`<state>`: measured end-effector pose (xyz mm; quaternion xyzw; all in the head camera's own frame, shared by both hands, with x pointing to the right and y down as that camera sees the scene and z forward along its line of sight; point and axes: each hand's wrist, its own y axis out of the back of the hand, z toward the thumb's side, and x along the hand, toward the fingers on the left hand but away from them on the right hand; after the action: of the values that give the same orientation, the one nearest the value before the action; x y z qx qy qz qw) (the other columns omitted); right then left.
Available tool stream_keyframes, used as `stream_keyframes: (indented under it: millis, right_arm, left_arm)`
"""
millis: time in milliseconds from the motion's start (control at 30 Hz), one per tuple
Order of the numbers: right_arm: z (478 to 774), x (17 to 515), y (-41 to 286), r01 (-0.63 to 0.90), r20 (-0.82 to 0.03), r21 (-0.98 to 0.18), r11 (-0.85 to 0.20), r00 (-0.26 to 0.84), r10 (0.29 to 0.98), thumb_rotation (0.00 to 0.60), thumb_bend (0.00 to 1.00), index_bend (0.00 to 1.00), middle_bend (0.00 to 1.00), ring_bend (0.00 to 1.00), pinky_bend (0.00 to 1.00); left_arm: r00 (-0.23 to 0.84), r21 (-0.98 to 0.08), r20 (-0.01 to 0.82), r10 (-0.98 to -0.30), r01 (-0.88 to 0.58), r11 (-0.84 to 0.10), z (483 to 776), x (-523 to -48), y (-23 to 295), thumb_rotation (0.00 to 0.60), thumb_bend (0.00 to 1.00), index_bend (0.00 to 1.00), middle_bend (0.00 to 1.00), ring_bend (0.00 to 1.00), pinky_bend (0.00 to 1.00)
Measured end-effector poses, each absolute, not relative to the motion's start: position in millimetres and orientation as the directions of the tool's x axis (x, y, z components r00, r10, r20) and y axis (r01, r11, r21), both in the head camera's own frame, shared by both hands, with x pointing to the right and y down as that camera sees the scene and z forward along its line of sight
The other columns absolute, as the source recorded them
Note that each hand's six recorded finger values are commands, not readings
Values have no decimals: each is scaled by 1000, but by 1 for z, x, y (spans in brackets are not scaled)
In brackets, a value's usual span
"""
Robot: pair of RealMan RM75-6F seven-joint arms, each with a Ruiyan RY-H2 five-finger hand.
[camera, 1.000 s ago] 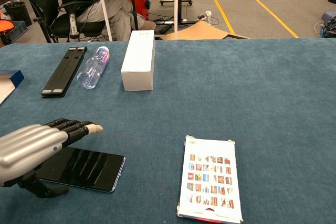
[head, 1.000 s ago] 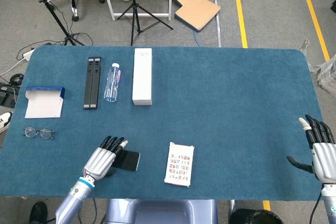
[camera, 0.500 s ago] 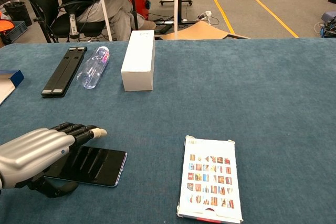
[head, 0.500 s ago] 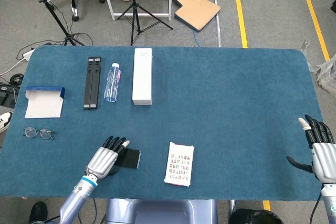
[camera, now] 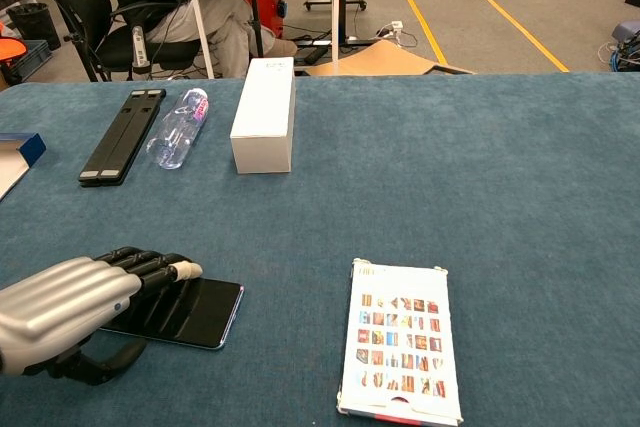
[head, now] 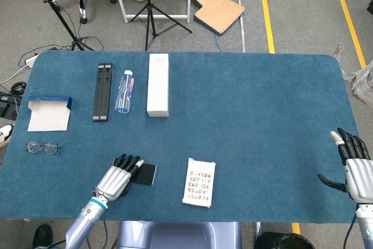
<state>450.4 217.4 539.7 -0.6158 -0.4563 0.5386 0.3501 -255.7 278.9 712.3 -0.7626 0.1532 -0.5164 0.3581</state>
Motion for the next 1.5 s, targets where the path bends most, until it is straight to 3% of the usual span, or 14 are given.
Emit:
stream_keyframes:
  millis: [333, 700, 967, 1100, 1233, 1400, 1500]
  right_arm:
    - [540, 450, 217, 192, -348, -920, -342, 4, 938, 600, 0, 18, 0, 0, 0]
    - [543, 447, 218, 195, -358, -915, -353, 11, 934, 600, 0, 21, 0, 0, 0]
    - [545, 448, 217, 199, -363, -912, -358, 11, 932, 600, 0, 23, 0, 0, 0]
    - [546, 448, 217, 197, -367, -911, -361, 9, 930, 600, 0, 23, 0, 0, 0]
    - [548, 449, 217, 197, -370, -910, -364, 6, 929, 600, 0, 24, 0, 0, 0]
    - [548, 450, 217, 201, -373, -909, -365, 2, 928, 600, 0, 24, 0, 0, 0]
    - [548, 451, 217, 205, -371, -909, -364, 2, 929, 600, 0, 24, 0, 0, 0]
  left_arm:
    - [431, -702, 688, -583, 193, -686, 695, -278, 283, 600, 869, 170, 137, 172, 182]
    - [418, -597, 753, -508, 111, -795, 679, -282, 270, 600, 916, 213, 168, 208, 234]
    - [366, -534, 791, -490, 22, -845, 683, -271, 232, 600, 916, 213, 152, 180, 238]
    - [357, -556, 778, -517, 9, -831, 689, -257, 210, 600, 890, 188, 75, 68, 140]
    - [349, -603, 751, -560, 18, -798, 697, -248, 194, 600, 750, 34, 0, 0, 7]
    - [348, -673, 697, -627, 13, -740, 701, -244, 178, 600, 705, 0, 0, 0, 0]
    - [369, -725, 633, -681, -25, -688, 692, -245, 170, 600, 580, 0, 0, 0, 0]
